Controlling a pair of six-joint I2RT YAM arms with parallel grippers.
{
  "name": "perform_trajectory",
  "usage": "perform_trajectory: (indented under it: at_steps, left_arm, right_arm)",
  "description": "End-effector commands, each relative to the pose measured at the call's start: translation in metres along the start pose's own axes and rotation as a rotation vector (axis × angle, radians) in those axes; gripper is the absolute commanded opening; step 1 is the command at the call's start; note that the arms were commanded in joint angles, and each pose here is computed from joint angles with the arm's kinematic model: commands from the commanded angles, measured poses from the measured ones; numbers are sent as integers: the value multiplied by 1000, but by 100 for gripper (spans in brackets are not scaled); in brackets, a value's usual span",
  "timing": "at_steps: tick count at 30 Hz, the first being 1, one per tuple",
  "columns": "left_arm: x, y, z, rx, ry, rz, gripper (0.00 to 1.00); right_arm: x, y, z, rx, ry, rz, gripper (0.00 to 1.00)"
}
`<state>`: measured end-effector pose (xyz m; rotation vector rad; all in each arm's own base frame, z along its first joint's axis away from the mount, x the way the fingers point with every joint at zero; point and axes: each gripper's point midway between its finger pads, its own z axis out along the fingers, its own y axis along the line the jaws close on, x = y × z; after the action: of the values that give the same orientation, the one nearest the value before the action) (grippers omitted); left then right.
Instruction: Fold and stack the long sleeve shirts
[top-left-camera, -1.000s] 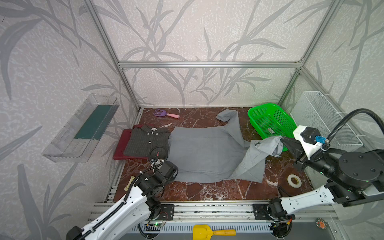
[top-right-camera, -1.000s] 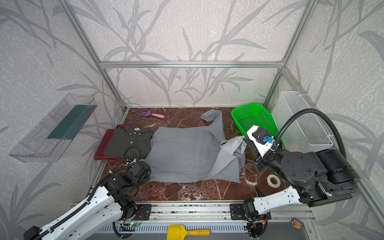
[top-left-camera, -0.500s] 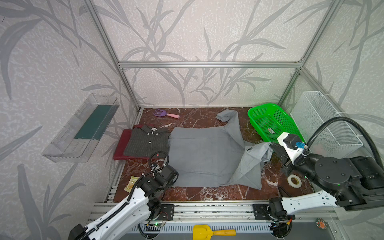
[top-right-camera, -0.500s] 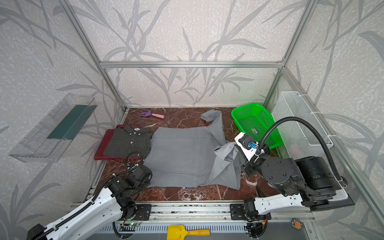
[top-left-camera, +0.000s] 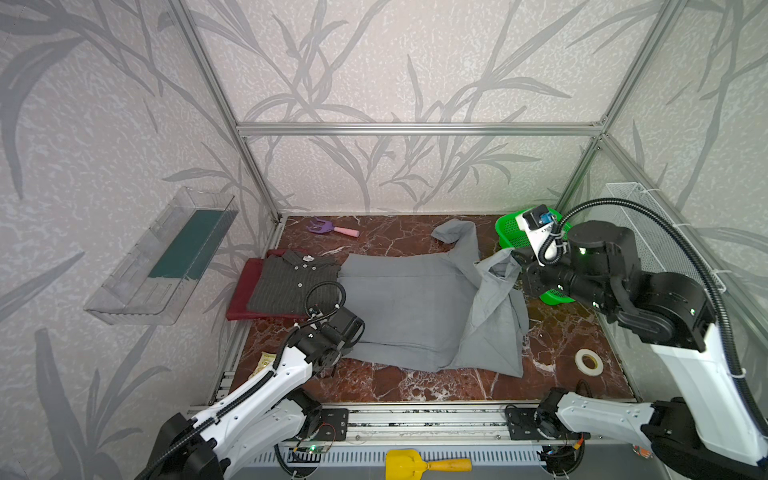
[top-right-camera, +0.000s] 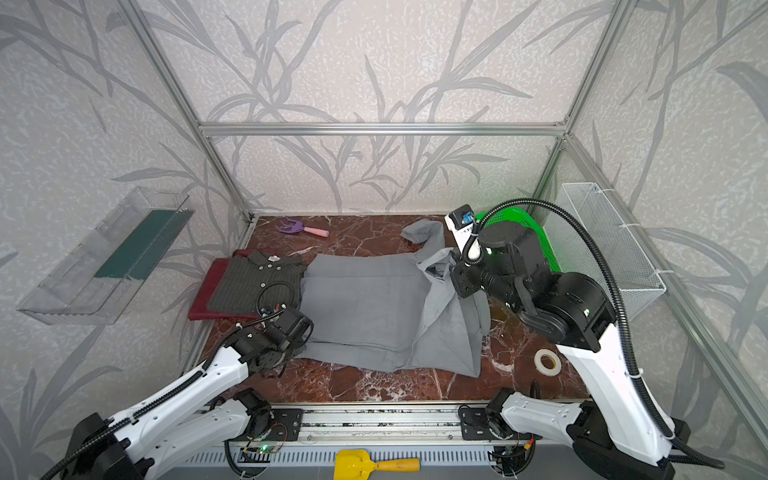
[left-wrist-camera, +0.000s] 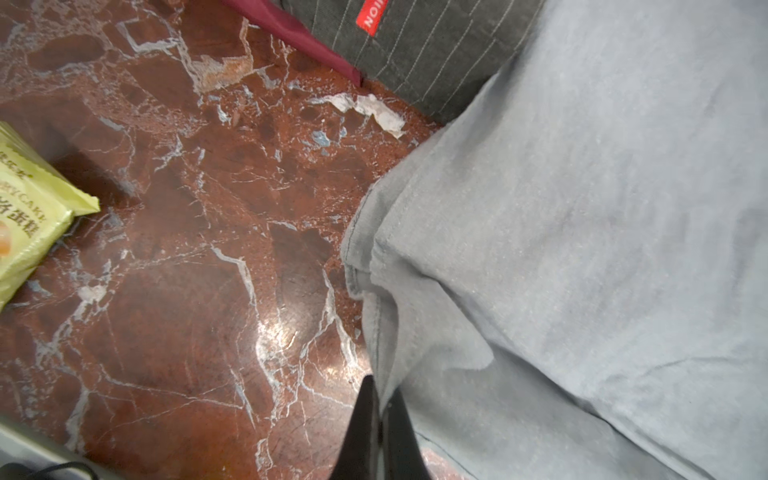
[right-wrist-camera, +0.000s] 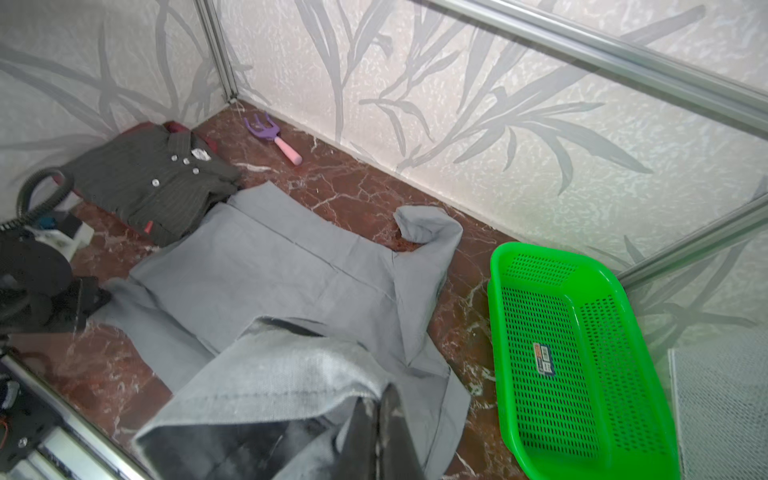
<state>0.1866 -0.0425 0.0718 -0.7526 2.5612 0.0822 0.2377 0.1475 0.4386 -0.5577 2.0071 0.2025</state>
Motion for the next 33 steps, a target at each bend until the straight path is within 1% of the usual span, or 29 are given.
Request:
perform_trajectory:
  at_steps: [1, 5, 10, 12, 16, 21, 27, 30, 33]
  left_arm:
    - [-11, -7, -4, -6, -3, 26, 0]
    - [-17, -9, 0, -32, 25, 37, 0]
    - [-23, -14, 5, -41, 52, 39, 0]
    - [-24, -16, 8, -44, 61, 37, 0]
    - [-27, -22, 15, -45, 91, 37, 0]
    - [-34, -27, 20, -65, 116, 46, 0]
    - [-50, -29, 24, -89, 121, 53, 0]
    - [-55, -30, 28, -98, 138, 54, 3]
    - [-60, -25, 29, -152, 149, 49, 7]
  right_arm:
    - [-31, 5, 0, -101, -82, 31, 0]
    - [-46, -16, 20, -79, -95, 99, 0]
    - [-57, -39, 54, -52, -77, 159, 0]
    - [-67, -46, 61, -35, -107, 165, 0]
    - [-83, -68, 75, 61, -151, 146, 0]
    - [-83, -87, 111, 90, -93, 149, 0]
    - [-77, -100, 149, 125, -61, 149, 0]
    - [-73, -105, 163, 150, -72, 145, 0]
    - [-70, -109, 178, 167, -66, 115, 0]
